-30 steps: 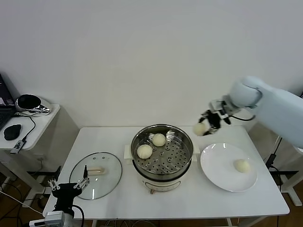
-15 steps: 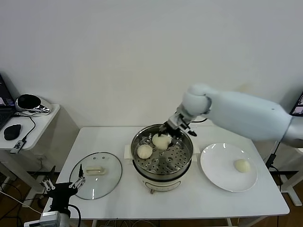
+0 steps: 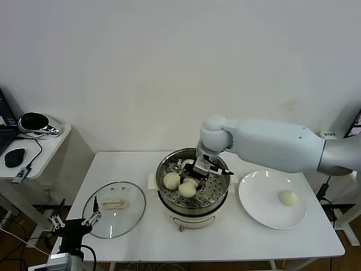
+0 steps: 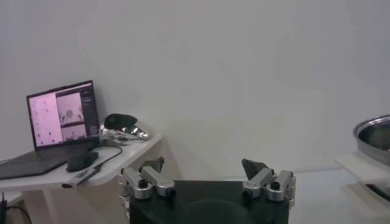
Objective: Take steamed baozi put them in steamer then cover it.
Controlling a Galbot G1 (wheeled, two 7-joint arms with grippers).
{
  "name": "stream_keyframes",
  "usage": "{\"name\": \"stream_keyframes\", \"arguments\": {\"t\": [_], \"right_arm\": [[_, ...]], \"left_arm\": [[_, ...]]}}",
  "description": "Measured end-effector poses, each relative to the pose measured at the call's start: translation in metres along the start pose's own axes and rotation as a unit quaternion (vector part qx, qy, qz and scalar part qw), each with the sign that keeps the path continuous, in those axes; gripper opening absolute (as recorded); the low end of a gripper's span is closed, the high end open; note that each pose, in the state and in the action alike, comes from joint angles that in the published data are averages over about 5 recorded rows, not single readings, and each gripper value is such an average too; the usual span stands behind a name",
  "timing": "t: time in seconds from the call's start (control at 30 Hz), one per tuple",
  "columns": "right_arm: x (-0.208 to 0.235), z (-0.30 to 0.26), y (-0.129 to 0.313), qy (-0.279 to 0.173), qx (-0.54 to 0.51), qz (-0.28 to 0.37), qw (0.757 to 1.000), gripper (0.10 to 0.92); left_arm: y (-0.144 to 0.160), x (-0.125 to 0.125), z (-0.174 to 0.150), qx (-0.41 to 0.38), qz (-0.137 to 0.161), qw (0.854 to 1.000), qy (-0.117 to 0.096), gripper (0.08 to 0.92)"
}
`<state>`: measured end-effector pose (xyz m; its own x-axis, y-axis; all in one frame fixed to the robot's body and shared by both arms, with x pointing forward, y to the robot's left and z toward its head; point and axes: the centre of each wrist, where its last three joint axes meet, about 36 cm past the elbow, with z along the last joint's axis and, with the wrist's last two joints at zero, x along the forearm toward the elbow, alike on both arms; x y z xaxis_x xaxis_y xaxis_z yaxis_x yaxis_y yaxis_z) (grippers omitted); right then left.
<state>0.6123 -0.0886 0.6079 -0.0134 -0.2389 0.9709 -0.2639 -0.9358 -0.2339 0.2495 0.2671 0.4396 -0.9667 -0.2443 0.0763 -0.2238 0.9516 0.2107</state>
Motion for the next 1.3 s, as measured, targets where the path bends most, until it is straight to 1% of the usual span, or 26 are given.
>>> {"name": "stream_keyframes", "arguments": {"t": [0.23, 0.3, 0.5, 0.57, 0.7, 0.87, 1.0, 1.1, 1.3], "right_arm": [[-0.012, -0.007, 0.0, -0.009, 0.042, -0.021, 0.999, 0.609], [-0.014, -0.007, 0.0, -0.01, 0.049, -0.023, 0.998, 0.645], [-0.008, -0.004, 0.001, -0.005, 0.057, -0.024, 0.998, 0.795], [-0.001, -0.003, 0.001, -0.001, 0.055, -0.021, 0.998, 0.815], [0.019, 0.002, 0.005, 0.012, 0.034, -0.012, 0.999, 0.822], [0.053, 0.013, 0.025, 0.043, -0.042, 0.005, 0.998, 0.823], [0.079, 0.023, 0.056, 0.077, -0.134, 0.021, 0.988, 0.823], [0.093, 0.028, 0.088, 0.102, -0.209, 0.032, 0.972, 0.823], [0.111, 0.038, 0.158, 0.14, -0.338, 0.047, 0.93, 0.823]], "left_arm": [[-0.001, 0.0, 0.001, 0.001, -0.002, 1.0, 0.001, 0.823], [-0.001, 0.0, 0.001, 0.001, -0.002, 1.0, 0.002, 0.823], [-0.001, 0.0, 0.001, 0.001, -0.002, 1.0, 0.001, 0.823], [-0.001, 0.0, 0.001, 0.001, -0.001, 1.0, 0.0, 0.823], [0.0, -0.001, -0.001, 0.0, 0.0, 1.0, -0.003, 0.823], [0.001, -0.002, -0.002, -0.003, 0.002, 1.0, -0.006, 0.823], [0.001, -0.003, -0.002, -0.005, 0.006, 1.0, -0.009, 0.823], [0.0, -0.005, -0.002, -0.006, 0.01, 1.0, -0.011, 0.823], [-0.004, -0.007, -0.002, -0.007, 0.019, 1.0, -0.013, 0.823]]}}
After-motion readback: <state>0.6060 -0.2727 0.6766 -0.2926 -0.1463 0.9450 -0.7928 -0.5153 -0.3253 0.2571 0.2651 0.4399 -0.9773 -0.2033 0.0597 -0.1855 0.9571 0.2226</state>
